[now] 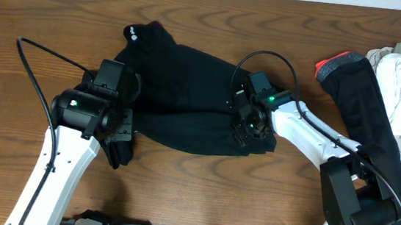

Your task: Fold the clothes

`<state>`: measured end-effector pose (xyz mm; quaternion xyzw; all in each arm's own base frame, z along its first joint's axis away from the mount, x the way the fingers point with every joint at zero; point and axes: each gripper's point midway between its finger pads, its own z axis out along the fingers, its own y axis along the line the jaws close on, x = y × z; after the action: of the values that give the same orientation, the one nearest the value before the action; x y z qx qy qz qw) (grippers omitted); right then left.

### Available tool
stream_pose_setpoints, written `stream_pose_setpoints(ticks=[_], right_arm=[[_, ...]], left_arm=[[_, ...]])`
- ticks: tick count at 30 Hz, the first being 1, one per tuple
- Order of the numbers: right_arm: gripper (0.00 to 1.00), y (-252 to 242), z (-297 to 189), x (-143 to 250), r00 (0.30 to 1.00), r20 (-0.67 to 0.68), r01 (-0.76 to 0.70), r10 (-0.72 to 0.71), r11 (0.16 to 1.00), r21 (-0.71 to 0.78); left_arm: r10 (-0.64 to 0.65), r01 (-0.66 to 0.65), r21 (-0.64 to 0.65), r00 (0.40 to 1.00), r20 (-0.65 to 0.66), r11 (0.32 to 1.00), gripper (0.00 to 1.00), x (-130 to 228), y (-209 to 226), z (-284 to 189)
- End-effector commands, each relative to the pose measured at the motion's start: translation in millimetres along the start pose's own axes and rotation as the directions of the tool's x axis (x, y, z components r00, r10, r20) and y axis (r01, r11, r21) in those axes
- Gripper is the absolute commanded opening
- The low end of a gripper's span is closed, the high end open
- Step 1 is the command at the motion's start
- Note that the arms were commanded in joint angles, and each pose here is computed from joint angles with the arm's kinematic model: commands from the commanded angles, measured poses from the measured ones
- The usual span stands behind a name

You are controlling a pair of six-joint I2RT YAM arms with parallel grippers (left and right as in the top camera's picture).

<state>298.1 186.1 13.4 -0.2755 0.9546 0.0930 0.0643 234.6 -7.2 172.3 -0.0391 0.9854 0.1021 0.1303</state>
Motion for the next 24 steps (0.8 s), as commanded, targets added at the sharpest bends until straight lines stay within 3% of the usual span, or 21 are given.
stream_pose_setpoints(ticks=[1, 5, 11, 13, 15, 16, 19, 24], right_arm=[[0.45, -1.1, 3.0, -1.7, 1.0, 0.008, 0.016, -0.016, 1.0, 0.015], [0.25, -2.6, 3.2, -4.6, 1.0, 0.019, 0.017, -0.017, 1.0, 0.023], [0.17, -8.9, 2.9, -6.1, 1.0, 0.024, 0.017, -0.019, 0.998, 0.06], [0.2, -8.9, 2.9, -5.9, 1.0, 0.023, 0.017, -0.018, 0.998, 0.06], [0.41, -8.8, 2.9, -5.6, 1.0, 0.022, 0.017, -0.018, 0.998, 0.059], [0.42, -8.8, 2.9, -5.2, 1.0, 0.02, 0.017, -0.018, 0.998, 0.059], [0.32, -6.5, 4.1, -3.6, 1.0, 0.015, 0.018, -0.018, 0.999, 0.047], [0.32, -0.5, 9.2, 1.5, 0.999, 0.006, 0.031, -0.031, 0.999, 0.037]], left_arm=[[-0.008, 0.008, 0.0, 0.999, 0.032, 1.0, 0.06, -6.8, 3.0, -7.3], [-0.008, 0.008, 0.0, 0.999, 0.032, 1.0, 0.06, -6.8, 3.0, -7.3], [-0.008, 0.008, 0.0, 0.999, 0.032, 1.0, 0.06, -6.9, 3.0, -7.3], [-0.008, 0.008, -0.001, 0.999, 0.032, 1.0, 0.06, -6.9, 3.1, -7.3], [-0.008, 0.008, 0.0, 0.999, 0.032, 1.0, 0.06, -6.9, 3.0, -7.3], [-0.009, 0.009, -0.001, 0.999, 0.032, 1.0, 0.06, -6.9, 3.1, -7.3], [-0.008, 0.008, 0.0, 0.999, 0.032, 1.0, 0.06, -6.9, 3.0, -7.3], [-0.008, 0.008, 0.0, 0.999, 0.032, 1.0, 0.06, -6.9, 3.0, -7.3]])
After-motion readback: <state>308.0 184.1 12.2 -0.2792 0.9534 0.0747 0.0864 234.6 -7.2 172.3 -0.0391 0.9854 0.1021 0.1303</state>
